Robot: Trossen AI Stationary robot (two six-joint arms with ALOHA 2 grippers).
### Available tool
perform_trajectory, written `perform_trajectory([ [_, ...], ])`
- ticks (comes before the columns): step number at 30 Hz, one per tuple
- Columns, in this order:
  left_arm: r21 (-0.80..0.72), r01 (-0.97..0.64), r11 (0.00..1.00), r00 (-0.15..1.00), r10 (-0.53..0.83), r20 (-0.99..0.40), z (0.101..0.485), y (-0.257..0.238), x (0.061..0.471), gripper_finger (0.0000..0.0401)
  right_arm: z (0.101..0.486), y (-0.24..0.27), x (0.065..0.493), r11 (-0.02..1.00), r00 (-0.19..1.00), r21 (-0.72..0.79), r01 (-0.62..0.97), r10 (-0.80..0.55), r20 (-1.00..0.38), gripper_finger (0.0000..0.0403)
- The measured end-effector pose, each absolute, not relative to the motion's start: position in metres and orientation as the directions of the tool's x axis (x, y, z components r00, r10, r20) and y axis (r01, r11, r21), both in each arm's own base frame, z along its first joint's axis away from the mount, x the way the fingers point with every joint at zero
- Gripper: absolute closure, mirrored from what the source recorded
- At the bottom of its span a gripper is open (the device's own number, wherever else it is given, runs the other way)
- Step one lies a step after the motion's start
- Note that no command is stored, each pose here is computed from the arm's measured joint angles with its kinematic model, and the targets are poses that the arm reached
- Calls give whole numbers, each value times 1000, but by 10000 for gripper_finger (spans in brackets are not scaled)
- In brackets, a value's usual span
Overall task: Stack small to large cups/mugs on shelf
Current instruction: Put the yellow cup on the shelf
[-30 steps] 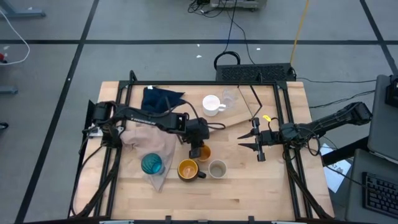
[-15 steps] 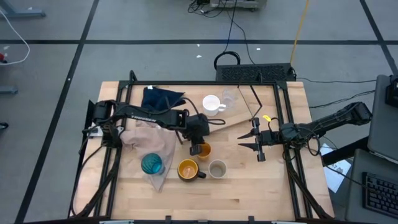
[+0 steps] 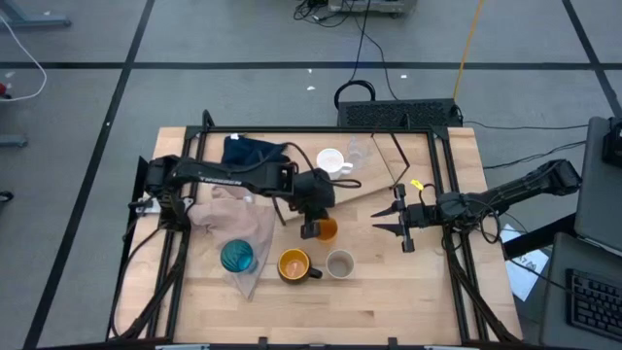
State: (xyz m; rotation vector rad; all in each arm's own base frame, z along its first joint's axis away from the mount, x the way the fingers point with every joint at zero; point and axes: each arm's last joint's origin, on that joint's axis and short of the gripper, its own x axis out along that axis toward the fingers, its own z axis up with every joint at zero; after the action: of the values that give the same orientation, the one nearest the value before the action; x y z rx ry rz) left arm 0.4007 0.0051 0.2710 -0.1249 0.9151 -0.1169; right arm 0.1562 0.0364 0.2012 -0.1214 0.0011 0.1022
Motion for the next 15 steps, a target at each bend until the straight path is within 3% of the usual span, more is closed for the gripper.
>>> perform_trajectory([
  [6,-4,36,999,578,-24,-816,304,9,396,399,201,36,156,987,995,-121,-102,102,-7,303],
  [15,-8,3,1000,565,-8,-825,348,8,387,399,201,36,156,988,995,-118,-102,102,-7,303],
])
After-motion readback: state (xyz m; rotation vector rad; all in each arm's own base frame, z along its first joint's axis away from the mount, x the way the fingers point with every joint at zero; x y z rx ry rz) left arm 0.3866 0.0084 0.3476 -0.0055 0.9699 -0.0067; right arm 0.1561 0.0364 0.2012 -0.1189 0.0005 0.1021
